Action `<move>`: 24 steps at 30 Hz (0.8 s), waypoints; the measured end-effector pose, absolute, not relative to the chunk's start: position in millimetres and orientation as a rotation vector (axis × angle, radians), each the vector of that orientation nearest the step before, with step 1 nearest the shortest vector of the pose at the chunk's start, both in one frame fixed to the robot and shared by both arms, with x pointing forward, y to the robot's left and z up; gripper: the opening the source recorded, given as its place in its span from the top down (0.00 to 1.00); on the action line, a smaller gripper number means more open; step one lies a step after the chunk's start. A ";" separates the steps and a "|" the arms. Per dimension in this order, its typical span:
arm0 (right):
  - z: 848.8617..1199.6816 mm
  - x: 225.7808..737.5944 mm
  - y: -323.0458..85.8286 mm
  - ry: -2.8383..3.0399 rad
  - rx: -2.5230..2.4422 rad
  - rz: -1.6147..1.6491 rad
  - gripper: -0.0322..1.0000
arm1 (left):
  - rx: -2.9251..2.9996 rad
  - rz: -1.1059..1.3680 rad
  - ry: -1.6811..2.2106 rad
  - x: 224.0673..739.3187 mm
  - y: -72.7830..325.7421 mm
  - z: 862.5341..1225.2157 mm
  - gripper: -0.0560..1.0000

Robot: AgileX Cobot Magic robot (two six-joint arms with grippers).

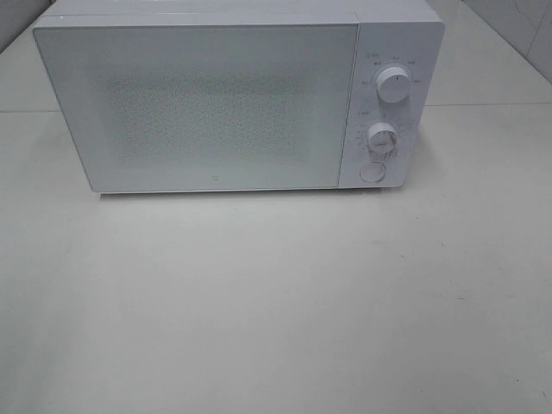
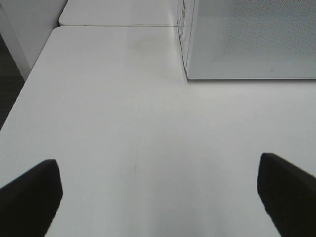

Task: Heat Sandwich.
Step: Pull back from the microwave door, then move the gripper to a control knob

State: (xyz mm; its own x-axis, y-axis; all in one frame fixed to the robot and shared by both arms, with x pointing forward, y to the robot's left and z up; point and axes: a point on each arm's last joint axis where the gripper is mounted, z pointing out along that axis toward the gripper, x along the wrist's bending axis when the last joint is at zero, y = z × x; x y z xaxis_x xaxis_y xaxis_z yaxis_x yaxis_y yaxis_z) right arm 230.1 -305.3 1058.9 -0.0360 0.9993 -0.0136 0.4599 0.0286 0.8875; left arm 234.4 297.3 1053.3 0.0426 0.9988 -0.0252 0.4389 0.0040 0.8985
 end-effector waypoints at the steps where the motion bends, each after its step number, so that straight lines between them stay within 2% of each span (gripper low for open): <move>1: 1062.3 235.4 -304.7 1.586 1.514 0.955 0.23 | 1.544 0.912 1.503 234.4 297.3 1053.3 0.01; 24: 1076.8 327.9 -293.6 1.631 1.504 0.942 0.23 | 1.544 0.913 1.503 234.2 297.3 1053.2 0.01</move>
